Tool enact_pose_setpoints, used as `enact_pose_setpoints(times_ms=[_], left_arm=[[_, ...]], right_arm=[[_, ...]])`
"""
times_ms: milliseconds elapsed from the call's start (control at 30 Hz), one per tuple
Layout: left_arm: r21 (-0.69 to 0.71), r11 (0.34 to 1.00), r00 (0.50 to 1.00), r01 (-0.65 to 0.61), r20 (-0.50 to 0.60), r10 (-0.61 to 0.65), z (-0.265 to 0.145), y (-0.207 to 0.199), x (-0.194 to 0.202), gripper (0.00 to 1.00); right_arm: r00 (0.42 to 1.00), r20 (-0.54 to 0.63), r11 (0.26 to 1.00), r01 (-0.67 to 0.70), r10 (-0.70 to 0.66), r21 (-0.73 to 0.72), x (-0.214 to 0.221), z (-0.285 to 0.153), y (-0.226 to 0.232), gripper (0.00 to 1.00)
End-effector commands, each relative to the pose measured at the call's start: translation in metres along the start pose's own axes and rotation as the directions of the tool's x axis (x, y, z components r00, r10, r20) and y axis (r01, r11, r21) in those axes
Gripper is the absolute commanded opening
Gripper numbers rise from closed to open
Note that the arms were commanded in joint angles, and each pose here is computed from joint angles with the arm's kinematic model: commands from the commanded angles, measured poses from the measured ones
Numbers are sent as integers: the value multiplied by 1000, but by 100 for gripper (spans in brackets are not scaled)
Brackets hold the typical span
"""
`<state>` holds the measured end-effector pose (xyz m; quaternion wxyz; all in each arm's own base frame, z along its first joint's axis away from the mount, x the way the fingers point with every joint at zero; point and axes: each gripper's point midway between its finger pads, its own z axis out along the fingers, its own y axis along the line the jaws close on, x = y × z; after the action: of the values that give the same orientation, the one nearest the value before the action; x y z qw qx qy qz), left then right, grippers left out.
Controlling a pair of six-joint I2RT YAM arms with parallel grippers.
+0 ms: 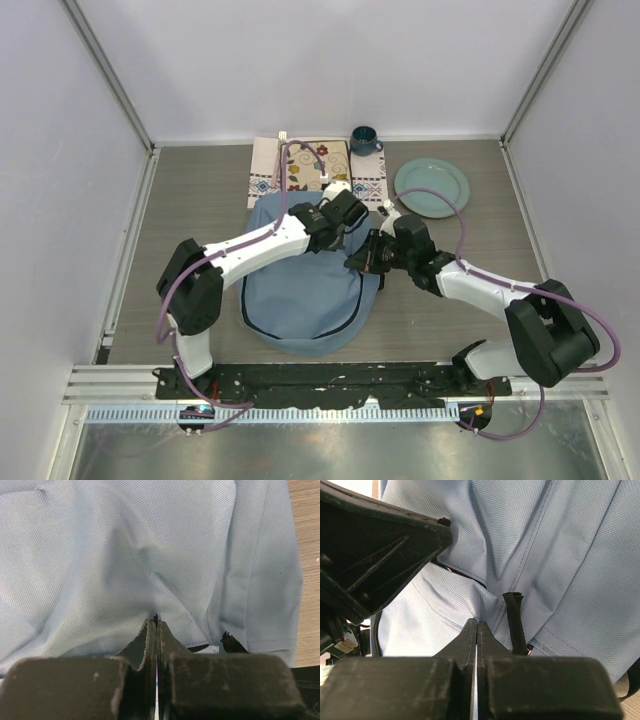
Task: Pack the student bag
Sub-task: Unzip the student bag at the center of the board.
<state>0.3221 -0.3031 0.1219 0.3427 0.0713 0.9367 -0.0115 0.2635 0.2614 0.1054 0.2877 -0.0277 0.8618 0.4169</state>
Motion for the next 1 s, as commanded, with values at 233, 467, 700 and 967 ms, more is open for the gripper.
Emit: enact_pose_setpoints(times_ms=[233, 467, 700, 967], left_arm=[[-70, 993, 993, 98, 68, -93, -19, 59, -16, 0], [-157, 978, 988, 137, 94, -124, -29, 112, -11, 0], [-262, 947, 982, 184, 95, -165, -32, 170, 5, 0], [-292, 928, 973, 231, 72, -219, -34, 202, 32, 0]], right_arm=[[994, 112, 995, -10, -1, 99, -20, -5, -12, 1], [991, 132, 993, -27, 12, 113, -23, -5, -15, 1], [986, 163, 989, -41, 18, 141, -28, -10, -19, 1], [986, 164, 991, -47, 26, 127, -30, -9, -16, 1]])
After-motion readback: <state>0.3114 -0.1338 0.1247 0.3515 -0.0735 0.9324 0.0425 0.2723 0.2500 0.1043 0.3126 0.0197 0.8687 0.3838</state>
